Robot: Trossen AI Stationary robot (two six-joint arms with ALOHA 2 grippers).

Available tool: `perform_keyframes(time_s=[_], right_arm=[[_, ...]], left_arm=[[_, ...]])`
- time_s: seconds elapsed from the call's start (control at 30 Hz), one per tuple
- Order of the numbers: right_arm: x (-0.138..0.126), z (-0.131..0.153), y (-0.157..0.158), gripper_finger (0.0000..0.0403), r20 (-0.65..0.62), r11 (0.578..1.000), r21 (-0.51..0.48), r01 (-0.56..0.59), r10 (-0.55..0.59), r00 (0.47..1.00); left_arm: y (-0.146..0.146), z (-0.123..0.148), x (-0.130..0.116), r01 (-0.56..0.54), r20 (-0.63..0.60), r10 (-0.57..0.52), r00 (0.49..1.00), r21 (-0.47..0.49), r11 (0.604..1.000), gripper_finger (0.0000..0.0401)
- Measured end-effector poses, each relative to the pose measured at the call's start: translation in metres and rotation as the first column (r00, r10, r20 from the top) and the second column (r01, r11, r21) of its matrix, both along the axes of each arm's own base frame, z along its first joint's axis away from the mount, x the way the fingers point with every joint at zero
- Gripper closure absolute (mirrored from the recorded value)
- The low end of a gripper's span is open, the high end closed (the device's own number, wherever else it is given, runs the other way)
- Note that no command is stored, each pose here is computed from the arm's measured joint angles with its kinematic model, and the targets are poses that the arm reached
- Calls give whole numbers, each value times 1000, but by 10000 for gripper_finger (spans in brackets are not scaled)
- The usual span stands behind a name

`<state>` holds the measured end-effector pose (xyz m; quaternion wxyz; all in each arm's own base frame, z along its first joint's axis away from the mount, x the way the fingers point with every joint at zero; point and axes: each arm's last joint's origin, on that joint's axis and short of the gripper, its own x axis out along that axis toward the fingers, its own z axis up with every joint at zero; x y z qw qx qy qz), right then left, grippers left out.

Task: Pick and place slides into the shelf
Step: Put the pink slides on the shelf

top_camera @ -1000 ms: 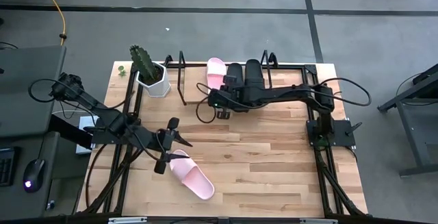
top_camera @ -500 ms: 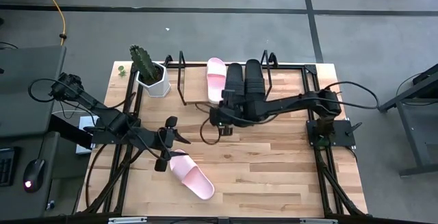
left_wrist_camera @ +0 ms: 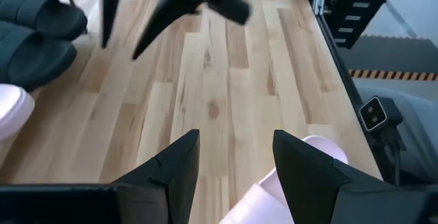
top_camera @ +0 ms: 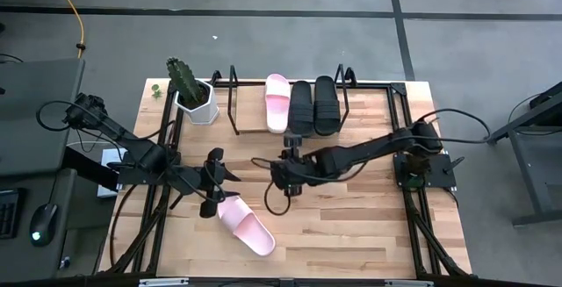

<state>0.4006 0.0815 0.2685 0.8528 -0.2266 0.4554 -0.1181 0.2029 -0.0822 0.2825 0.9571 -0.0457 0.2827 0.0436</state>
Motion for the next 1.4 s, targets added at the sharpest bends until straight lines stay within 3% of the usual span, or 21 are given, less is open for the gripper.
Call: perform_keyframes(time_s=[0.4, 0.97, 1.27, 1.4], right_arm=[[-11, 9, 30, 288, 16, 995, -21, -96, 96, 995], [-13, 8, 32, 288, -14, 993, -41, -113, 112, 994], [-14, 8, 29, 288, -21, 993, -83, -87, 86, 996], [-15, 7, 28, 288, -29, 992, -108, -70, 67, 997]], left_arm=[[2, -28, -5, -71, -76, 66, 995, -62, 996, 226], [4, -52, -10, -208, -142, 177, 974, -241, 948, 226], [-29, -56, 4, -20, -63, 2, 998, -289, 957, 226], [-41, -49, 5, 15, -71, -36, 997, -276, 961, 226]])
